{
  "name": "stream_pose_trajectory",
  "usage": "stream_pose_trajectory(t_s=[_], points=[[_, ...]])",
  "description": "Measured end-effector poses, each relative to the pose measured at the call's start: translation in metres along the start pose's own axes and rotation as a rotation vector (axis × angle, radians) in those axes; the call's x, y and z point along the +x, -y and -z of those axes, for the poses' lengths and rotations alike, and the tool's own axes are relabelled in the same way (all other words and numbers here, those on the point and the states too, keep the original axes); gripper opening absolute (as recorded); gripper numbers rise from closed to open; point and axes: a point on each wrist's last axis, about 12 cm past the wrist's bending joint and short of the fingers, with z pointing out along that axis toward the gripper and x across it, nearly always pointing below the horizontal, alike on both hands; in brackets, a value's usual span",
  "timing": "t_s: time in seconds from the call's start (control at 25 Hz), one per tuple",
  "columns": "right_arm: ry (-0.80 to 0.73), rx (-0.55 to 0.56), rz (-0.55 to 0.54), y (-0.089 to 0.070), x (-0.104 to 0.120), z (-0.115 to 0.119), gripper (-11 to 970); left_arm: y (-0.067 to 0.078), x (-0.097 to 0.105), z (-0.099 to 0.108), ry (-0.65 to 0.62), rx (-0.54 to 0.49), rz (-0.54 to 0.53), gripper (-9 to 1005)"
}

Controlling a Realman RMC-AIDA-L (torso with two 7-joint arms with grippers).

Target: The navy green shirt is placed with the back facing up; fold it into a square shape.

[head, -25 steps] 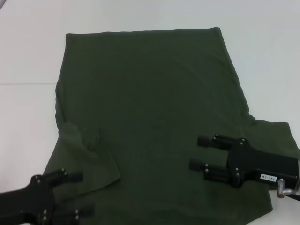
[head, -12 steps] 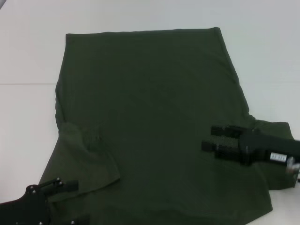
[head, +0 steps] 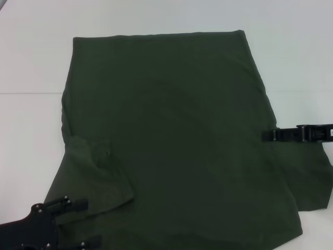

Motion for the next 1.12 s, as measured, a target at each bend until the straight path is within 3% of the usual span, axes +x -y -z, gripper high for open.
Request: stream_pose_trajectory(t_s=[0.44, 0.68, 1.12], points=[[-0.184, 0.244, -0.087, 0.005, -0.015, 0.006, 745, -0.002, 0.0, -0.001, -0.002, -0.007, -0.001, 896], [-0.196, 0.327, -0.112, 0.013, -0.015, 0.008, 745, -0.003, -0.002, -0.006, -0.001, 0.0, -0.006, 896], [-0.185, 0.451, -0.233, 0.041, 0.003, 0.022, 745, -0.003, -0.002, -0.007, 0.002, -0.001, -0.006, 896]])
